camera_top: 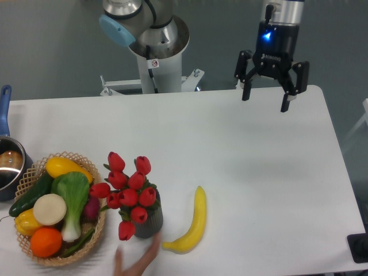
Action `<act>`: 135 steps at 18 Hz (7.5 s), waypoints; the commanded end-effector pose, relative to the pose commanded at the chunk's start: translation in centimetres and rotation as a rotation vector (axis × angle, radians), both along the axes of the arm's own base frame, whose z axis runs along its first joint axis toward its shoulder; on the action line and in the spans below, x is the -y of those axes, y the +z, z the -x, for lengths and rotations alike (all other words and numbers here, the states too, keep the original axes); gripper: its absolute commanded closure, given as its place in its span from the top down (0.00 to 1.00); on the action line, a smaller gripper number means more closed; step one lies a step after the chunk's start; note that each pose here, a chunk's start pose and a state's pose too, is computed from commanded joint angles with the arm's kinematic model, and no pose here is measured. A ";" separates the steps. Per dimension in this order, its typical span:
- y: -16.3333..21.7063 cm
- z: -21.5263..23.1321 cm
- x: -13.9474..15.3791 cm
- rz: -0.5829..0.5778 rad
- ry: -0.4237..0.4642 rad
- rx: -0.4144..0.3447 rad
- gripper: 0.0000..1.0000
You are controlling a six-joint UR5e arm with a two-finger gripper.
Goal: Pick up the flowers from the vase
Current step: 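Move the open gripper down toward the red tulips in the vase, then lower the open gripper around the tulip stems above the vase, then push the gripper into the bouquet and close it on the stems, then lift the gripped tulips upward out of the grey vase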
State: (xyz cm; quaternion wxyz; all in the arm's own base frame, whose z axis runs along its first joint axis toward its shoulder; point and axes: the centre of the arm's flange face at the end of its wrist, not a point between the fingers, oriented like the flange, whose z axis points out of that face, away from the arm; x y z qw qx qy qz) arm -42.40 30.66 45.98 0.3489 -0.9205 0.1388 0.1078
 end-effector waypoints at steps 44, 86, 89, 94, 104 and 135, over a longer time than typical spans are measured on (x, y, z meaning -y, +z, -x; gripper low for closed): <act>-13.4 -5.7 -18.6 -0.255 -0.274 0.417 1.00; -15.6 -8.5 -24.0 -0.228 -0.371 0.438 1.00; -15.5 -8.8 -23.8 -0.226 -0.371 0.440 1.00; -15.3 -8.8 -23.9 -0.228 -0.370 0.439 0.78; -14.9 -8.8 -23.9 -0.231 -0.368 0.438 0.43; -2.0 -6.5 -22.7 -0.363 -0.206 0.559 0.38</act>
